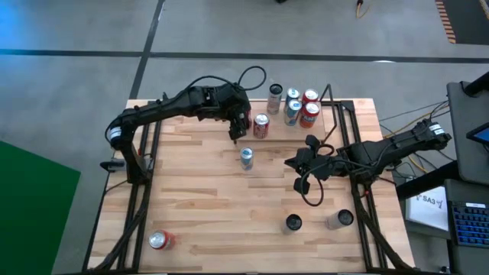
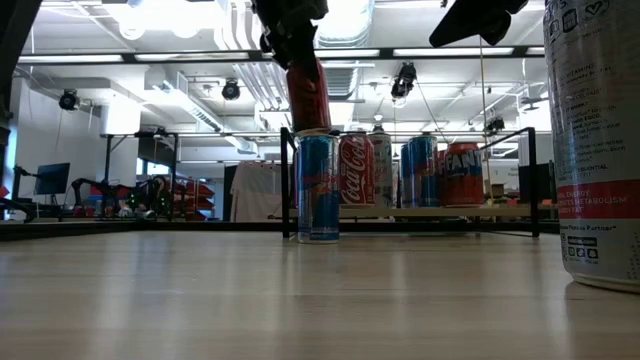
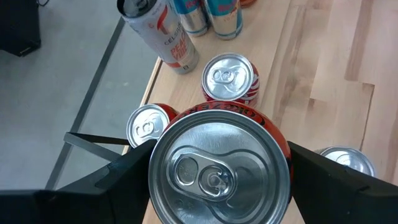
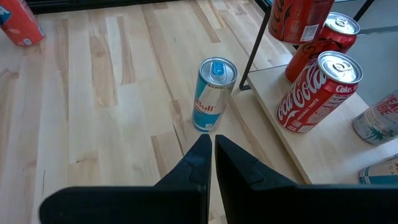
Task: Place canned beverage on shelf
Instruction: Put the red and black soda can on the shelf
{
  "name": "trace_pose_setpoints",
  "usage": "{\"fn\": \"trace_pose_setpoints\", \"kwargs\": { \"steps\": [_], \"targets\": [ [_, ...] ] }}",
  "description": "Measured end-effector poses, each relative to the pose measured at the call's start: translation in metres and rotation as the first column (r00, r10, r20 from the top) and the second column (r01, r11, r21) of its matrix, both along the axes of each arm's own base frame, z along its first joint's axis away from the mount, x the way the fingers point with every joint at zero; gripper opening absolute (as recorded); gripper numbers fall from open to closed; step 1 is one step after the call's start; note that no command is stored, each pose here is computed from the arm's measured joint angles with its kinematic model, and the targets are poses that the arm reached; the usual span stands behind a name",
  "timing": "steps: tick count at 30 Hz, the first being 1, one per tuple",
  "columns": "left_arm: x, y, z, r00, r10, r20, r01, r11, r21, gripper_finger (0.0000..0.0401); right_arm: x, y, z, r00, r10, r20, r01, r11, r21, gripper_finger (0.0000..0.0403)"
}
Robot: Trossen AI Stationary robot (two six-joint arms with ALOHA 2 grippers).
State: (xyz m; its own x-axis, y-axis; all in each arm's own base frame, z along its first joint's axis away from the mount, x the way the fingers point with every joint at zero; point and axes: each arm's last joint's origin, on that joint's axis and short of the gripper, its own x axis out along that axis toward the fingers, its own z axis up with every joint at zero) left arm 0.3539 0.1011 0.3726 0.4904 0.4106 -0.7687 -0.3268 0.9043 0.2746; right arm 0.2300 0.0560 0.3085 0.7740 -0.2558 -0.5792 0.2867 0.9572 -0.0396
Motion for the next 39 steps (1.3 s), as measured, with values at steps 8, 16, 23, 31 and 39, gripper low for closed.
{"fn": "trace_pose_setpoints", "kwargs": {
  "steps": [8, 16, 23, 31, 39],
  "targets": [
    [0.009, 0.002, -0.013, 0.999, -0.014, -0.037, 0.013, 1.000, -0.018, 0.0298, 0.000, 0.000, 0.000, 1.000, 0.000, 0.000, 0.000, 1.000, 0.000, 0.0012],
    [0.016, 0.005, -0.024, 0.997, -0.024, -0.071, 0.023, 1.000, -0.019, 0.0298, 0.000, 0.000, 0.000, 1.000, 0.000, 0.000, 0.000, 1.000, 0.000, 0.0012],
    [0.019, 0.008, -0.030, 0.996, -0.021, -0.092, 0.019, 1.000, -0.023, 0.0298, 0.000, 0.000, -0.001, 1.000, 0.000, -0.001, 0.000, 1.000, 0.000, 0.0012],
    [0.020, 0.009, -0.032, 0.994, -0.028, -0.101, 0.026, 0.999, -0.021, 0.0298, 0.000, 0.000, -0.001, 1.000, 0.000, -0.003, 0.000, 1.000, -0.001, 0.0012],
    [0.020, 0.009, -0.032, 0.993, -0.045, -0.108, 0.044, 0.999, -0.014, 0.0298, 0.000, 0.000, -0.001, 1.000, 0.000, -0.003, 0.000, 1.000, -0.001, 0.0012]
  ]
}}
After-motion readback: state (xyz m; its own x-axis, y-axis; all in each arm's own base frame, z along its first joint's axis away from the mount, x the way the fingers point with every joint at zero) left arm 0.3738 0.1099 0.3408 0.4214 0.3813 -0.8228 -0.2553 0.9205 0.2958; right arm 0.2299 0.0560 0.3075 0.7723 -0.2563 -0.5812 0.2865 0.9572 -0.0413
